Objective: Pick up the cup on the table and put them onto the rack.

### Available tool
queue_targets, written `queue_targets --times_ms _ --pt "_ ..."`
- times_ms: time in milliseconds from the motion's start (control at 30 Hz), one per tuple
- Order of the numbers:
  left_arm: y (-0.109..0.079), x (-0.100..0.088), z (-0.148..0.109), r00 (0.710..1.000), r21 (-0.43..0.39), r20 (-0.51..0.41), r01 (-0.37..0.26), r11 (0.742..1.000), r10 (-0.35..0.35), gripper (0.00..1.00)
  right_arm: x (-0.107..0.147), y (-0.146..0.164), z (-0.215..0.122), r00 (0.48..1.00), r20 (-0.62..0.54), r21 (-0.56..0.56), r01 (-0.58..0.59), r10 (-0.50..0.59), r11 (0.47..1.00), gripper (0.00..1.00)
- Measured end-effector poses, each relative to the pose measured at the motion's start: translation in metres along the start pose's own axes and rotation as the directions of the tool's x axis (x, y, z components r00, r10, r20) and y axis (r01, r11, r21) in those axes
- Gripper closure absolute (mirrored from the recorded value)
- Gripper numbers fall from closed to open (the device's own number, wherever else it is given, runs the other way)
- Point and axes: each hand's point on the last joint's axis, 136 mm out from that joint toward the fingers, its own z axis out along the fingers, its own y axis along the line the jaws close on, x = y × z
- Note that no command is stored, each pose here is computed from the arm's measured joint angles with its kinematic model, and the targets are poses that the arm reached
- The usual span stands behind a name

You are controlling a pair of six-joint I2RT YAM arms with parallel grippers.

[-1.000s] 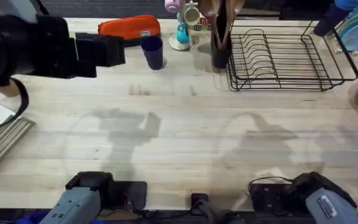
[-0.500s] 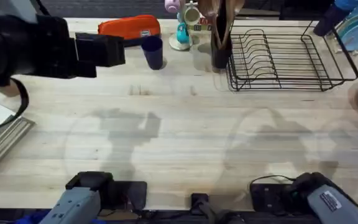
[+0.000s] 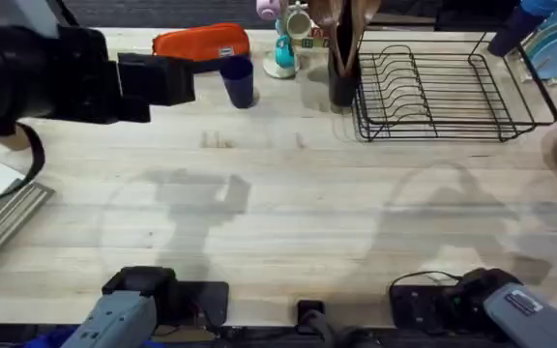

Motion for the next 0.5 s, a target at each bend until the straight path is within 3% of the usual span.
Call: queue_targets --times_ms 267,500 --pt "0.0 0.0 0.0 1.0 0.0 0.0 0.0 1.0 0.0 0.008 -0.007 0.008 0.02 0.999 -0.027 -0.044 -0.036 0.035 0.998 0.005" --pt "0.0 0.0 0.0 1.0 0.001 0.0 -0.001 1.0 0.001 0.008 -0.001 0.024 0.042 0.994 -0.105 -0.073 -0.011 0.003 0.997 0.005"
